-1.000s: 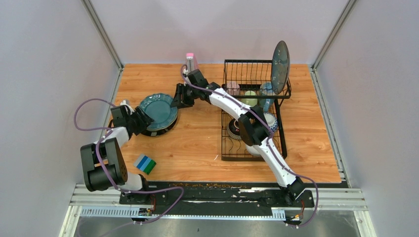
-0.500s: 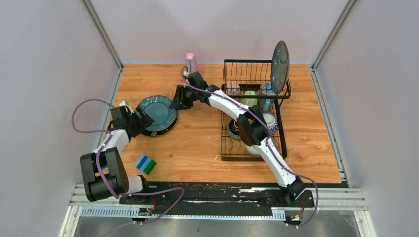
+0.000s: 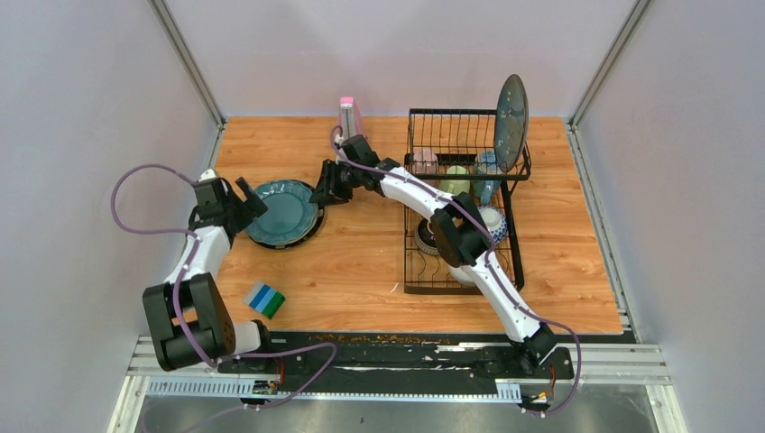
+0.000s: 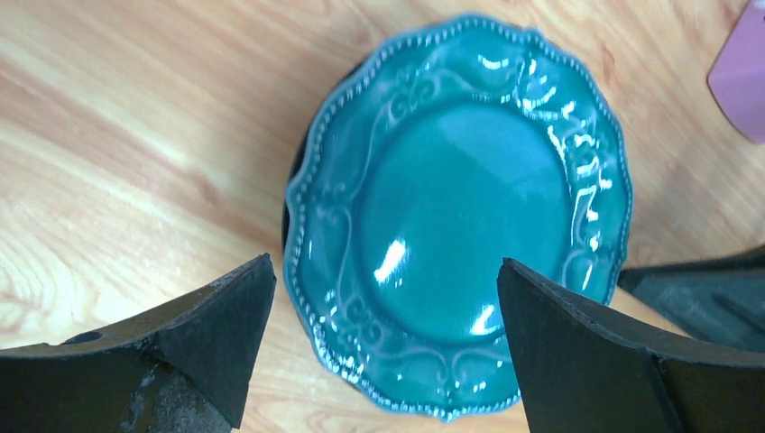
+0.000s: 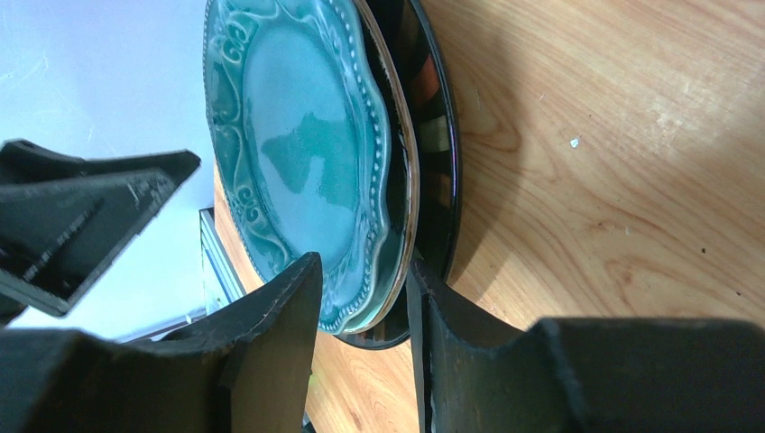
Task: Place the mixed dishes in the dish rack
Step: Pick up the plate at the center of the board.
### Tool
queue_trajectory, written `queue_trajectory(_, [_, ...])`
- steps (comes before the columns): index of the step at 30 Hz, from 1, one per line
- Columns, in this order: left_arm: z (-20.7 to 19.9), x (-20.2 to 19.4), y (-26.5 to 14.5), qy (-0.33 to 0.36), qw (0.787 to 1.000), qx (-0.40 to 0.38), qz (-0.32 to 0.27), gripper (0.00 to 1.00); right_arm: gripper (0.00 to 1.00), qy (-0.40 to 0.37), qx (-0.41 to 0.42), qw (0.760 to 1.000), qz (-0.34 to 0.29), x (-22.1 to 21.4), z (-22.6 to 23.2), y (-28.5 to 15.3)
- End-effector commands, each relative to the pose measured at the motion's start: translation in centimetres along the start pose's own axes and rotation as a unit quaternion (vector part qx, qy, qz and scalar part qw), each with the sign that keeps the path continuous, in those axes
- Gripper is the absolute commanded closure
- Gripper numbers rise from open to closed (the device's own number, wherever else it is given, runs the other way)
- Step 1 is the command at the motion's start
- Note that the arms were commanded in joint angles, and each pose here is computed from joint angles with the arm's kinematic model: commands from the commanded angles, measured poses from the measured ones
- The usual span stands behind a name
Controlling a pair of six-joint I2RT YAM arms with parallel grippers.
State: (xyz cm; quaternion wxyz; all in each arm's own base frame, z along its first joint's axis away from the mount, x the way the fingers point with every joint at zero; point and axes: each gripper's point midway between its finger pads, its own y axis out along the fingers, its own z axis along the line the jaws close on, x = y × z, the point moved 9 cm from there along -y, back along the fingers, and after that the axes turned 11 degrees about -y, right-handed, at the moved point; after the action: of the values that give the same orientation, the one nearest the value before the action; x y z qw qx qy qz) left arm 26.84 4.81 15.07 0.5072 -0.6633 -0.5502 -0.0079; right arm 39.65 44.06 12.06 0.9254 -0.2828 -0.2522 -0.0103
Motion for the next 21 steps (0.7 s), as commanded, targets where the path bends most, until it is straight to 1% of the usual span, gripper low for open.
queue_trajectory(1, [-1.3, 2.8, 1.5, 0.023, 0.999, 0.012, -0.031, 0.01, 0.6, -0.018, 0.026, 0.999, -0.014, 0.8, 1.6, -0.5])
queue_trajectory(4, [-1.3, 2.6, 2.8, 0.022, 1.0, 0.004, -0.016, 0.04, 0.59, -0.024, 0.027, 0.999, -0.014, 0.8, 1.7, -0.6])
queue_trajectory(7, [-1.5, 2.1, 3.4, 0.02, 1.0, -0.021, -0.003, 0.07, 0.58, -0.029, 0.026, 0.999, -0.017, 1.0, 1.7, -0.7])
queue_trajectory(11, [-1.3, 1.6, 3.7, 0.025, 0.999, -0.027, 0.011, 0.15, 0.58, -0.026, 0.03, 0.999, -0.014, 1.0, 1.4, -0.5])
queue_trajectory(14, [-1.5, 1.5, 3.7, 0.027, 0.999, -0.041, 0.016, 0.23, 0.58, -0.026, 0.03, 0.999, -0.014, 0.9, 1.3, -0.4])
queue_trajectory(15, [-1.5, 1.4, 3.7, 0.028, 0.998, -0.044, 0.018, 0.28, 0.58, -0.026, 0.029, 0.999, -0.014, 0.9, 1.3, -0.4])
queue_trajectory(16, [-1.6, 1.3, 3.7, 0.028, 0.998, -0.053, 0.022, 0.3, 0.58, -0.027, 0.03, 0.999, -0.014, 0.9, 1.3, -0.3])
queue_trajectory(17, [-1.7, 1.2, 3.8, 0.029, 0.998, -0.056, 0.026, 0.36, 0.58, -0.026, 0.03, 0.999, -0.014, 0.9, 1.3, -0.4])
queue_trajectory(18, [-1.8, 1.1, 3.8, 0.03, 0.997, -0.068, 0.031, 0.39, 0.58, -0.028, 0.03, 0.999, -0.013, 0.9, 1.2, -0.3])
queue_trajectory(19, [-1.9, 1.0, 4.0, 0.029, 0.996, -0.072, 0.037, 0.44, 0.58, -0.028, 0.03, 0.999, -0.013, 0.9, 1.2, -0.4])
queue_trajectory(21, [-2.0, 0.6, 4.1, 0.028, 0.994, -0.088, 0.049, 0.5, 0.6, -0.03, 0.03, 0.999, -0.013, 0.9, 1.3, -0.4])
